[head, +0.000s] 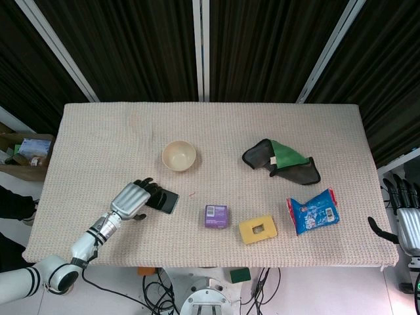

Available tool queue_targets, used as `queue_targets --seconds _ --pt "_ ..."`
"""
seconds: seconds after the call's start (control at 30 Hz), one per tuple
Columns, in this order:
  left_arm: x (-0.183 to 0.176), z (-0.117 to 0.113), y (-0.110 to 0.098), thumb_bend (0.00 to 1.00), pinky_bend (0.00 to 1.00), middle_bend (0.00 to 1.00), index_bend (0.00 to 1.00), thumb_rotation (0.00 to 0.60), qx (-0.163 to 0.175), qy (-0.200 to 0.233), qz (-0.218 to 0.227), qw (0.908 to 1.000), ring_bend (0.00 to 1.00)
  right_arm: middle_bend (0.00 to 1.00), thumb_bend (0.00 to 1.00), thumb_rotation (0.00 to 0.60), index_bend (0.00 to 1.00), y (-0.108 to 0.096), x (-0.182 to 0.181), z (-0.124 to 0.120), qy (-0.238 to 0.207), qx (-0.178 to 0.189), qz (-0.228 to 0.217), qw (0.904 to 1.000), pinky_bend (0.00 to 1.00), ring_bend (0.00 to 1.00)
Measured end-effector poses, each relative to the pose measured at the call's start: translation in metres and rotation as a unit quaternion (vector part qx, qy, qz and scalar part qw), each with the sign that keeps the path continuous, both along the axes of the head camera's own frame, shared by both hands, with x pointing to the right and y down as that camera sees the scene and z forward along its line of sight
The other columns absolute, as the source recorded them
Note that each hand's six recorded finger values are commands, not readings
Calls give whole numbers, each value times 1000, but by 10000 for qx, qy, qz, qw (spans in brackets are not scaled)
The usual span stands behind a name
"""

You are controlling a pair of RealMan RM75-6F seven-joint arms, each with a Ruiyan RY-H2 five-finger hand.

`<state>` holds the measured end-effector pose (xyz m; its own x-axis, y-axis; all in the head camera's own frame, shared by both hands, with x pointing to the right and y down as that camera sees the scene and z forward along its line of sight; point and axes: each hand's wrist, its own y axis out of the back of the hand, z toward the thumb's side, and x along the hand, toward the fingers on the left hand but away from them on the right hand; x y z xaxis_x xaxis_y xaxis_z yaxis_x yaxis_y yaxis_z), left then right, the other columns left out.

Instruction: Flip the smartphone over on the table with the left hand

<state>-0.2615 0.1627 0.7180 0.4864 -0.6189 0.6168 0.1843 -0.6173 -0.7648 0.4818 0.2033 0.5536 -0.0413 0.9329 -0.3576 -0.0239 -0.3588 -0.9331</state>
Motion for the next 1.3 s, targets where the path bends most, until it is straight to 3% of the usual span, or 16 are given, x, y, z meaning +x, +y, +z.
queue_targets --seconds 0.9,1.07,1.3 --pt "3 11 0 129 321 254 229 600 -155 -170 117 9997 131 0 320 513 0 3 4 6 16 -95 46 9999 0 0" --pt "4 14 0 177 322 268 227 600 -193 -204 150 9995 131 0 321 515 0 3 4 7 26 -116 54 9999 0 0" --pt "6 18 -4 347 338 308 281 600 -186 -143 120 9997 155 0 321 515 0 3 5 8 49 -136 64 9999 0 0"
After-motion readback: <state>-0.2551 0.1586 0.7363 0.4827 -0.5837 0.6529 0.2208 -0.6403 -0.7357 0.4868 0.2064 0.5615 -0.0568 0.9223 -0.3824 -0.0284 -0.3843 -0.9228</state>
